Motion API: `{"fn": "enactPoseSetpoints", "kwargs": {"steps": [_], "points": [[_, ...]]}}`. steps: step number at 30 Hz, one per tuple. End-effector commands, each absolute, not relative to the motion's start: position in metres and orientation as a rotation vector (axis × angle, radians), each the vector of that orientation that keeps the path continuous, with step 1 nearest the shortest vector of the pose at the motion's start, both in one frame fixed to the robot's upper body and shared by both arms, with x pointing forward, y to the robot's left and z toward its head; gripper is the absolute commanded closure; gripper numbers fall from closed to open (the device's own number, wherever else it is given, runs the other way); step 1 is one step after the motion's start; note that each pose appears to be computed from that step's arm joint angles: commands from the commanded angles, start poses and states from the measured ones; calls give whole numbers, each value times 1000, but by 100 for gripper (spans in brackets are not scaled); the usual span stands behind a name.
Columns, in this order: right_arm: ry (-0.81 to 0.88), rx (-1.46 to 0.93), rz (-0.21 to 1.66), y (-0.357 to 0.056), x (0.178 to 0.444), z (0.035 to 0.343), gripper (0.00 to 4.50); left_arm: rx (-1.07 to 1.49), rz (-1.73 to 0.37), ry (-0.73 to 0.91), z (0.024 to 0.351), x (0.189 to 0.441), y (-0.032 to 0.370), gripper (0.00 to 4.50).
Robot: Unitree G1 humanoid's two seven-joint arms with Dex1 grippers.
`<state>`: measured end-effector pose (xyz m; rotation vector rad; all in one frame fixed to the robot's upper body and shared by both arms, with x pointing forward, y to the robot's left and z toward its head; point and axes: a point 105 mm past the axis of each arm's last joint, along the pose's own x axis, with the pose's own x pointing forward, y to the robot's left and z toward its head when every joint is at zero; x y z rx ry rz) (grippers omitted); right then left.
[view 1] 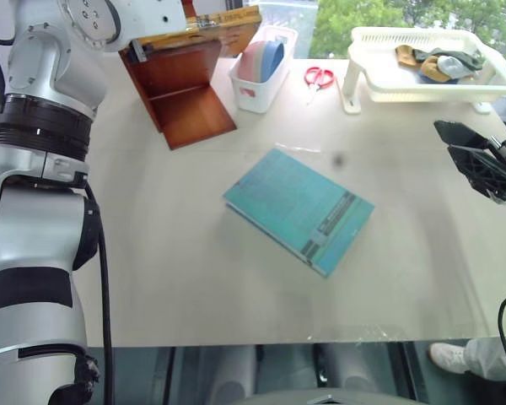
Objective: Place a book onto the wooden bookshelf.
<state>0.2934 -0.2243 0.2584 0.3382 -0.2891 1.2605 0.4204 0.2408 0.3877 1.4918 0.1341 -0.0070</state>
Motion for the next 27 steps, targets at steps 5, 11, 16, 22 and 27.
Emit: {"fn": "enactPoseSetpoints", "kwargs": {"steps": [5, 11, 16, 22, 27], "points": [[-369, 301, 1285, -225, 287, 280, 0, 1430, 22, 61, 397, 402, 244, 9], [-415, 302, 1263, -229, 293, 290, 0, 1425, -33, 28, 382, 394, 231, 9], [-419, 292, 1251, -233, 295, 289, 0, 1423, -84, -10, 375, 381, 214, 9], [-418, 266, 1220, -240, 298, 287, 0, 1401, -143, -40, 362, 357, 195, 9], [-424, 233, 1152, -254, 298, 289, 0, 1313, -187, 52, 327, 343, 201, 9]]}}
